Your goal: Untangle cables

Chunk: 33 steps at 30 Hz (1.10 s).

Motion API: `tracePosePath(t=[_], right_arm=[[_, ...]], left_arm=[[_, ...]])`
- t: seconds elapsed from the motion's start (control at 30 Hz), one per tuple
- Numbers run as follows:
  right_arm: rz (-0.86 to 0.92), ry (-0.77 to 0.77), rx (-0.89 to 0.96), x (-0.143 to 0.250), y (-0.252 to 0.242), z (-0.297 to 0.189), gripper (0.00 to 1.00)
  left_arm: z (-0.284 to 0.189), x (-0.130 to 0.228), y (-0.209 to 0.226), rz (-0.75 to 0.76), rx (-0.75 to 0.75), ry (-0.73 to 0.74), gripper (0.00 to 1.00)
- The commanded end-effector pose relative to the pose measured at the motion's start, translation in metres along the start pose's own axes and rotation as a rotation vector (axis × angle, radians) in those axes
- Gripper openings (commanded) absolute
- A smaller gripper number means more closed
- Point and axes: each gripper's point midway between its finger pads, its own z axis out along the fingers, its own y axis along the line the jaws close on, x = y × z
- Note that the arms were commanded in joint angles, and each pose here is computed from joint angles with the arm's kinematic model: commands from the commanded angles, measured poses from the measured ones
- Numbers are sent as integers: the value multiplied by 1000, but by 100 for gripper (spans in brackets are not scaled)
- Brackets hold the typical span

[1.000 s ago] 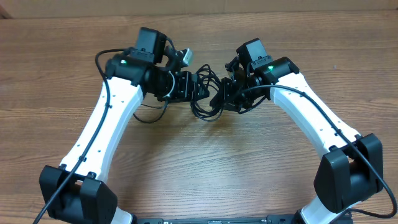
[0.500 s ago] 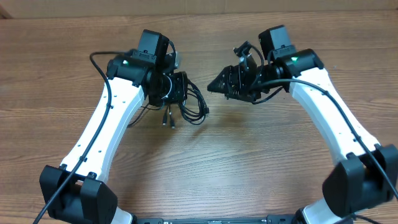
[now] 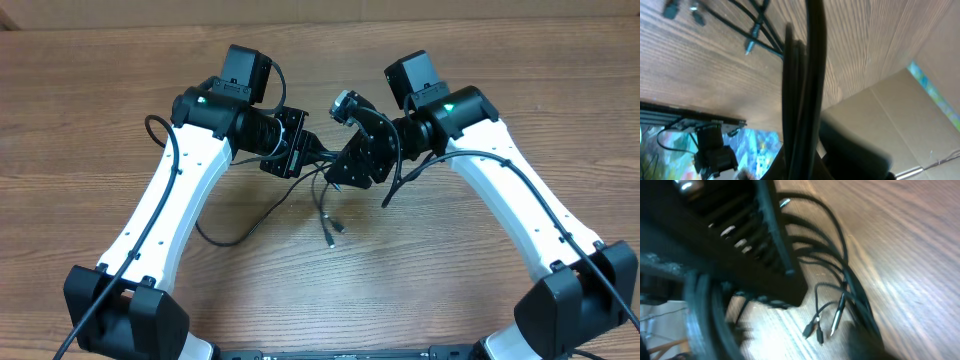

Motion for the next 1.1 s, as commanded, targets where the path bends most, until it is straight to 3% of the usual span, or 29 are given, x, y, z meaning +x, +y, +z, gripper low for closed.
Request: tracePosePath(t=[0.0,0.03,0.13,0.17,0.27,0.4,0.5,0.57,0.63,0.67,0.8,0.9,0.97,1.07], right_arm=[[76,-7,21,-4,-9,0,6],[166,-12,28,-4,-12,-3,4],[234,-16,25,-4,-13,-4,4],[276,-21,22,-5,-13,-4,4],[395,-31,23,-7,-14,-4,4],[425,-46,-29,-12,-6,-4,4],[426,-46,-29,-12,-6,-4,4],[428,-43,-30,-11,-5,-4,4],[428,-44,-37,-12,-4,-4,4],[427,-47,-45,-13,-3,-4,4],[425,-51,-55,-14,-2,-4,4],[425,-50,-55,-14,-1,-4,4],[425,-50,-55,-14,-1,-4,4],[425,-50,-55,-13,-1,-4,4]], left_arm=[[-14,-4,-7,258,35,-52,25],[-18,-31,-6,543,-19,-211,39],[-25,-56,-6,793,-108,-347,64],[-25,-56,-6,944,-139,-347,69],[-25,-57,-4,1195,-192,-327,63],[-27,-73,-2,1215,-249,-394,64],[-34,-80,-4,1341,-269,-390,66],[-40,-71,-8,1469,-151,-279,70],[-43,-38,-11,1622,55,-110,86],[-42,-31,-8,1666,82,-73,87],[-15,-30,0,1745,-44,-91,86],[-4,-56,-1,1647,-173,-228,84],[-3,-80,-1,1517,-230,-334,77],[-1,-87,-6,1464,-213,-376,76]])
